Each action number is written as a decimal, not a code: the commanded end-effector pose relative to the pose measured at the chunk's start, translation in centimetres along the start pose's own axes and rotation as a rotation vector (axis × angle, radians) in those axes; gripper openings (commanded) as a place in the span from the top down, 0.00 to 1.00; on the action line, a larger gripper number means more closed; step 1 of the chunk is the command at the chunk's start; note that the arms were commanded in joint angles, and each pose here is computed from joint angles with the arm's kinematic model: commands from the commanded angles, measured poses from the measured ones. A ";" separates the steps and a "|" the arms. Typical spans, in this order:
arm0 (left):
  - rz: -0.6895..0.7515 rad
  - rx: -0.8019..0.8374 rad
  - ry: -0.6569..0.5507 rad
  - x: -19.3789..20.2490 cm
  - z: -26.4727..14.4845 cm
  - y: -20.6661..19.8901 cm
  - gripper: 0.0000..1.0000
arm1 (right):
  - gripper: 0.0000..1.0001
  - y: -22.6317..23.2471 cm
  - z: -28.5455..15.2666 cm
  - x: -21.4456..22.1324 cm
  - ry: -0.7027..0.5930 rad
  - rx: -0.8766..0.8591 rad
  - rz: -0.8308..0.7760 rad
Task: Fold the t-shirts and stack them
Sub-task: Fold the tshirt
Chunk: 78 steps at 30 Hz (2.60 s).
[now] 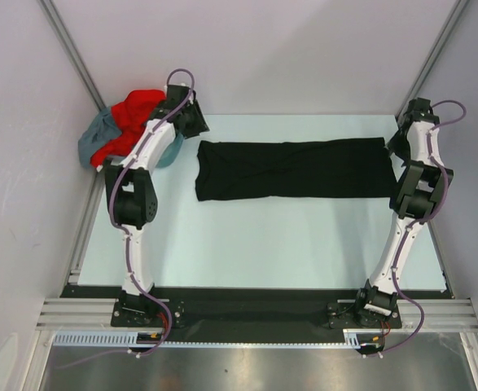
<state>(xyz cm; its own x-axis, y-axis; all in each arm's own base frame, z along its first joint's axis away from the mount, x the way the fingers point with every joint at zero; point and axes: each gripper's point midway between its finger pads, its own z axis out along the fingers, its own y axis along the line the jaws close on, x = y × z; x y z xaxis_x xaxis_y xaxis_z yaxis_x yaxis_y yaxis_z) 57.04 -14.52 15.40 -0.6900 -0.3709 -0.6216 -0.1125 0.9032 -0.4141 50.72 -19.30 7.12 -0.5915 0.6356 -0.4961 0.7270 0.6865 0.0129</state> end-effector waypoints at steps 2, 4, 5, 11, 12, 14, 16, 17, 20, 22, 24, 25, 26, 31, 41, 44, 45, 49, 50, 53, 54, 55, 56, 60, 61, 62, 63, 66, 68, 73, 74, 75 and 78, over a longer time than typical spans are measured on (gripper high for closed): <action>0.095 -0.075 -0.073 -2.4 -5.2 0.4 0.52 | 0.36 0.0 -4.7 -2.2 -0.056 -0.038 0.022; 0.112 -0.078 -0.029 -0.6 -6.9 1.1 0.50 | 0.30 -0.4 -6.0 -1.1 -0.030 -0.063 0.026; 0.113 -0.058 -0.008 0.4 -7.7 0.9 0.50 | 0.29 -0.6 -6.2 -0.6 -0.017 -0.075 0.026; 0.118 0.034 0.148 9.4 -10.8 2.9 0.39 | 0.23 -0.9 -7.6 5.7 0.097 -0.218 0.004; 0.119 0.048 0.135 9.6 -11.8 2.8 0.38 | 0.22 -0.9 -7.7 5.8 0.084 -0.234 0.004; 0.115 0.052 0.170 11.8 -11.8 3.8 0.37 | 0.21 -1.2 -7.8 7.6 0.114 -0.275 0.021; 0.106 0.060 0.216 13.4 -11.3 4.2 0.37 | 0.22 -1.8 -7.6 8.7 0.150 -0.317 0.071; 0.105 0.065 0.237 14.1 -10.9 4.3 0.38 | 0.23 -2.3 -7.4 9.5 0.155 -0.323 0.079; 0.109 0.057 0.271 15.3 -10.1 5.0 0.42 | 0.26 -3.3 -7.1 10.3 0.162 -0.335 0.084; 0.123 0.060 0.255 15.7 -9.6 5.4 0.43 | 0.28 -3.7 -6.8 10.7 0.173 -0.337 0.087; 0.155 0.081 0.227 15.4 -9.0 5.4 0.51 | 0.33 -3.8 -6.5 11.1 0.184 -0.350 0.078; 0.158 0.075 0.241 16.0 -8.5 5.8 0.53 | 0.35 -3.9 -6.4 11.3 0.190 -0.348 0.078; 0.163 0.077 0.247 16.2 -8.1 5.9 0.53 | 0.35 -4.1 -6.2 11.3 0.190 -0.347 0.080; 0.173 0.100 0.267 17.0 -6.8 5.9 0.50 | 0.36 -4.8 -5.5 11.5 0.201 -0.339 0.087; 0.196 0.085 0.314 18.4 -4.8 7.0 0.47 | 0.36 -6.0 -4.3 10.8 0.203 -0.336 0.119; 0.185 0.089 0.320 18.9 -4.5 7.1 0.48 | 0.35 -6.3 -4.0 10.5 0.198 -0.336 0.133; 0.175 0.091 0.321 19.1 -4.4 7.1 0.48 | 0.34 -6.3 -4.0 10.4 0.198 -0.341 0.137; 0.161 0.085 0.331 19.3 -3.9 7.2 0.54 | 0.32 -6.2 -3.2 10.3 0.209 -0.345 0.169; 0.161 0.084 0.330 19.3 -3.8 7.2 0.55 | 0.32 -6.2 -3.0 10.1 0.204 -0.348 0.177; 0.170 0.078 0.325 19.0 -3.6 7.2 0.60 | 0.32 -6.0 -2.4 9.8 0.202 -0.347 0.191; 0.171 0.063 0.332 19.1 -3.6 7.5 0.60 | 0.32 -6.0 -2.3 9.7 0.200 -0.346 0.198; 0.172 0.061 0.329 18.8 -3.5 7.4 0.60 | 0.32 -5.9 -2.0 9.5 0.200 -0.344 0.199; 0.171 0.059 0.333 18.9 -3.4 7.5 0.60 | 0.32 -5.9 -1.9 9.5 0.197 -0.341 0.201; 0.172 0.054 0.340 19.0 -3.6 7.5 0.64 | 0.32 -6.0 -1.5 9.3 0.189 -0.329 0.212; 0.175 0.040 0.335 18.9 -3.5 7.8 0.70 | 0.33 -6.0 -1.3 9.2 0.184 -0.329 0.212; 0.178 0.029 0.335 18.8 -3.6 8.0 0.74 | 0.33 -6.0 -1.2 9.1 0.180 -0.324 0.215; 0.180 0.012 0.343 18.8 -3.7 8.2 0.77 | 0.34 -6.0 -1.1 9.1 0.180 -0.323 0.215; 0.199 -0.030 0.347 18.2 -4.0 8.7 0.83 | 0.38 -5.8 -0.7 9.3 0.178 -0.317 0.215; 0.211 -0.033 0.335 17.6 -4.3 8.5 0.86 | 0.42 -5.9 -0.5 9.5 0.171 -0.286 0.211; 0.233 -0.040 0.315 16.4 -4.4 8.2 0.95 | 0.56 -5.9 -0.3 9.4 0.136 -0.239 0.216; 0.237 -0.046 0.320 16.5 -4.5 8.4 0.96 | 0.60 -5.9 -0.1 9.4 0.135 -0.234 0.217; 0.241 -0.054 0.320 16.4 -4.5 8.5 0.98 | 0.62 -5.8 0.1 9.5 0.137 -0.232 0.219; 0.243 -0.073 0.349 17.2 -4.7 9.1 1.00 | 0.73 -5.6 0.8 9.7 0.150 -0.228 0.211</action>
<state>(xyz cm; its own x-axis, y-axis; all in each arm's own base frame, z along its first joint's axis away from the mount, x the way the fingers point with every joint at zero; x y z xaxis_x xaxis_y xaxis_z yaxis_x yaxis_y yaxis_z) 40.60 -12.62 3.70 -0.9027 -0.0967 -0.4193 0.0300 0.9579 -0.2856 40.27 -16.34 2.21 -0.5111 0.8037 -0.3048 0.7393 0.5919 0.3211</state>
